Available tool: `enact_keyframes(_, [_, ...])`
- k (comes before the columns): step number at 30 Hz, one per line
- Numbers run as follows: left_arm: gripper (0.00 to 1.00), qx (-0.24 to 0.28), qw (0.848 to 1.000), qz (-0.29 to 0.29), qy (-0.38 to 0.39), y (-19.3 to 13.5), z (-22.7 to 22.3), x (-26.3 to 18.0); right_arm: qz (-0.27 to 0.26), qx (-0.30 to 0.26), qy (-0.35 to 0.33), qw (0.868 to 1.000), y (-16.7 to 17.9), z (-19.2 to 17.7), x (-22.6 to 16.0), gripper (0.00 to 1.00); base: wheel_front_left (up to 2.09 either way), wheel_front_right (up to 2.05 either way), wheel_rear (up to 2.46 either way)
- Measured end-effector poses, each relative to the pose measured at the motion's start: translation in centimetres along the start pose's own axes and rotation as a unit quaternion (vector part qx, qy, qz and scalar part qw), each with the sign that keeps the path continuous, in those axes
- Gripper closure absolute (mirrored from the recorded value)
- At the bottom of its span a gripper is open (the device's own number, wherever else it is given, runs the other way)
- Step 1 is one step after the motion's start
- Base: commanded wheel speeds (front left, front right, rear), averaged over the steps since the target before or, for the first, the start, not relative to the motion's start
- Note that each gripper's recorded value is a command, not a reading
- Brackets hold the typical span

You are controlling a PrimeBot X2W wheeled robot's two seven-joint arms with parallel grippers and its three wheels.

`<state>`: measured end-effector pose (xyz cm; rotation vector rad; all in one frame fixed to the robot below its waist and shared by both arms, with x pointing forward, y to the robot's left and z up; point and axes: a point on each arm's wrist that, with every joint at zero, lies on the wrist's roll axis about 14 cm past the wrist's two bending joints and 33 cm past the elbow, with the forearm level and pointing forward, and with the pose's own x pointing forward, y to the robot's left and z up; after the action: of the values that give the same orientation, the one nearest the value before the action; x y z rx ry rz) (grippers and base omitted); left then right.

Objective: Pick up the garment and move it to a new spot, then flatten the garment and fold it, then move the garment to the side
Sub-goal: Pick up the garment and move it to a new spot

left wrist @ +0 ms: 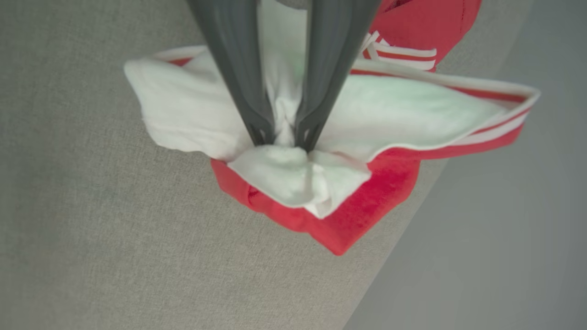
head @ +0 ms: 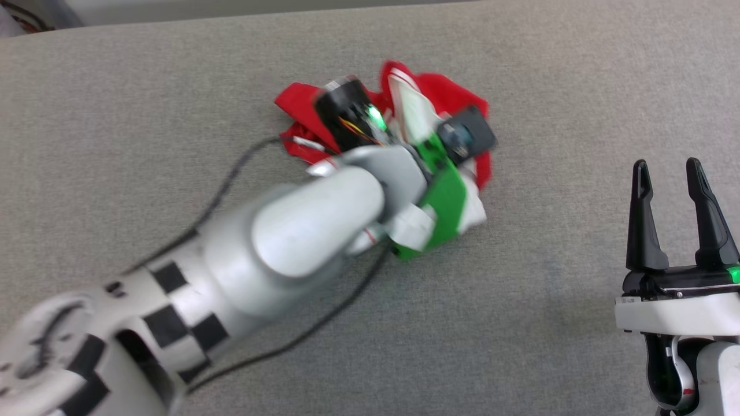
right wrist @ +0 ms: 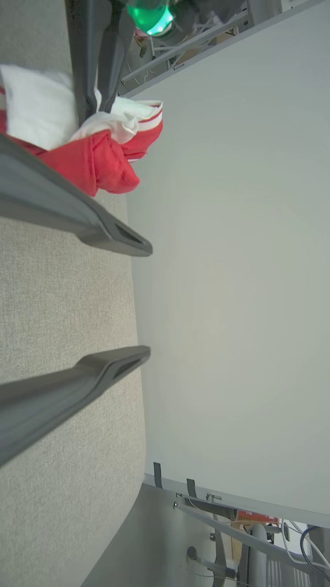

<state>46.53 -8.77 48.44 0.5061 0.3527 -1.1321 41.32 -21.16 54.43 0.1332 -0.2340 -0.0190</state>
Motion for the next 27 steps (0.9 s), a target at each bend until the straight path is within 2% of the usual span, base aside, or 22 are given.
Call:
enact_keyframes(6, [1.00, -0.002, 0.994, -0.105, 0.036, -10.1, -2.0, 3.3, -0.015, -0.004, 0.009, 1.000, -1.0, -0.7, 0.0, 0.00, 0.00, 0.00, 0.00])
enact_keyframes(8, [1.00, -0.002, 0.991, -0.127, 0.048, -12.3, -2.6, 3.5, -0.018, -0.005, 0.011, 1.000, -1.2, -0.9, 0.1, 0.00, 0.00, 0.00, 0.00])
enact_keyframes(12, [1.00, -0.013, 0.985, -0.160, 0.055, -15.3, -3.2, 3.6, -0.025, -0.005, 0.019, 0.999, -1.7, -1.4, -0.1, 0.00, 0.00, 0.00, 0.00])
enact_keyframes(16, [1.00, -0.020, 0.985, -0.168, 0.042, -16.0, -3.1, 3.9, -0.029, -0.006, 0.024, 0.999, -1.9, -1.7, -0.1, 0.00, 0.00, 0.00, 0.00])
enact_keyframes(17, [0.72, -0.022, 0.985, -0.165, 0.032, -15.9, -2.9, 3.9, -0.029, -0.006, 0.024, 0.999, -2.0, -1.7, -0.1, 0.00, 0.00, 0.00, 0.00])
enact_keyframes(18, [0.00, -0.026, 0.986, -0.161, 0.017, -15.6, -2.7, 4.0, -0.030, -0.006, 0.024, 0.999, -2.0, -1.6, -0.2, 0.00, 0.00, 0.00, 0.00])
enact_keyframes(22, [0.00, -0.041, 0.988, -0.132, -0.074, -13.4, 0.1, 4.0, -0.031, -0.006, 0.018, 0.999, -2.0, -1.1, -0.2, 0.00, 0.00, 0.00, 0.00])
enact_keyframes(27, [0.00, -0.057, 0.976, -0.053, -0.202, -8.6, 4.9, 2.1, -0.022, 0.002, 0.014, 1.000, -1.3, -0.4, -1.2, 0.00, 0.00, 0.00, 0.00])
